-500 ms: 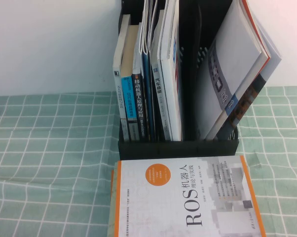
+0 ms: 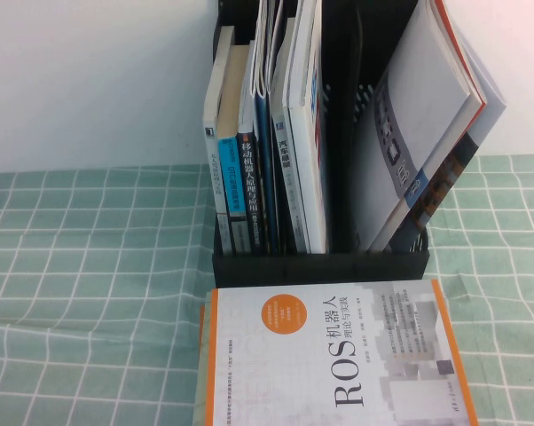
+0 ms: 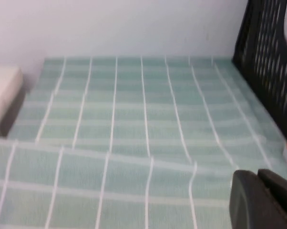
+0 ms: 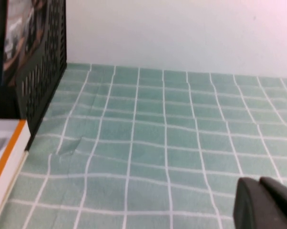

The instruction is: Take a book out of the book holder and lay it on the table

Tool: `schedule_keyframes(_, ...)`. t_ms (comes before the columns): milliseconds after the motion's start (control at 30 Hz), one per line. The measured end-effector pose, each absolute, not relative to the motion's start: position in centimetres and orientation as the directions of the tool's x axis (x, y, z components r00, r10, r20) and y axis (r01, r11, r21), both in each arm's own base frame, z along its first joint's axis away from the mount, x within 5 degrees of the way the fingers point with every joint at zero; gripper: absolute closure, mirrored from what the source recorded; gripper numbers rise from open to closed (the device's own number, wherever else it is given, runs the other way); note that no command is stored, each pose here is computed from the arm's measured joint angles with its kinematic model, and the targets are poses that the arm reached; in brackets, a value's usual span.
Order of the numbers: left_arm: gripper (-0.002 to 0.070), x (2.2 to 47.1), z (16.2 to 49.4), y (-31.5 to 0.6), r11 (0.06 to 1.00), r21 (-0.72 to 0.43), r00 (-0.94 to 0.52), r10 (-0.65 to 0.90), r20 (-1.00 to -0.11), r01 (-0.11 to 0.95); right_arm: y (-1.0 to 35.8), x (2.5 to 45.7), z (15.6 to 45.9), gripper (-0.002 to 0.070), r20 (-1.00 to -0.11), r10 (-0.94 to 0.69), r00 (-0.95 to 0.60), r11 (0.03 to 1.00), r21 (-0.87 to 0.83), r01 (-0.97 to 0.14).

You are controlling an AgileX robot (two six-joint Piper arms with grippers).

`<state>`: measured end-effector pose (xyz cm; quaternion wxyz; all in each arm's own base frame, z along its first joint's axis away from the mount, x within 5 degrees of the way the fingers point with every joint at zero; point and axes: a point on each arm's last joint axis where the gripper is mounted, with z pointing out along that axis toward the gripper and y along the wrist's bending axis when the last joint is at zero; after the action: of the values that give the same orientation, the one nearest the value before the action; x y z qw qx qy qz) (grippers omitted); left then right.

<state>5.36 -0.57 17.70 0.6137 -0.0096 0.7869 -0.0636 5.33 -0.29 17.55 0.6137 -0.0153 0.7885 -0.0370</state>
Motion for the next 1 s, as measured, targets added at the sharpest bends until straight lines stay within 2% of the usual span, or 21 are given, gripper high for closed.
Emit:
schedule_keyframes(300, 0.0676, 5.6, 20.8, -0.4, 0.990, -0.117, 0.094, -0.124, -0.988, 0.076, -0.1, 5.6, 20.3, 0.0678, -0.995, -0.083, 0.051, 0.996, -0.082, 0.027)
schedule_keyframes(400, 0.0676, 5.5, 21.4, -0.3, 0.990, -0.115, 0.155, -0.126, -0.980, 0.078, -0.1, 5.5, 20.9, 0.0678, -0.989, -0.087, 0.124, 0.996, -0.084, 0.029)
schedule_keyframes(567, 0.0676, 5.5, 21.4, -0.3, 0.990, -0.115, 0.164, -0.126, -0.978, 0.079, -0.1, 5.5, 21.5, 0.0678, -0.979, -0.088, 0.185, 0.996, -0.084, 0.031)
schedule_keyframes(867, 0.0676, 5.5, 21.4, -0.3, 0.990, -0.115, 0.162, -0.126, -0.979, 0.079, 0.0, 5.4, 21.7, 0.0678, -0.975, -0.086, 0.205, 0.996, -0.082, 0.031)
schedule_keyframes(1000, 0.0676, 5.5, 21.7, -0.3, 0.990, -0.114, 0.188, -0.128, -0.974, 0.080, 0.0, 5.4, 21.9, 0.0678, -0.964, -0.131, 0.229, 0.991, -0.125, 0.042)
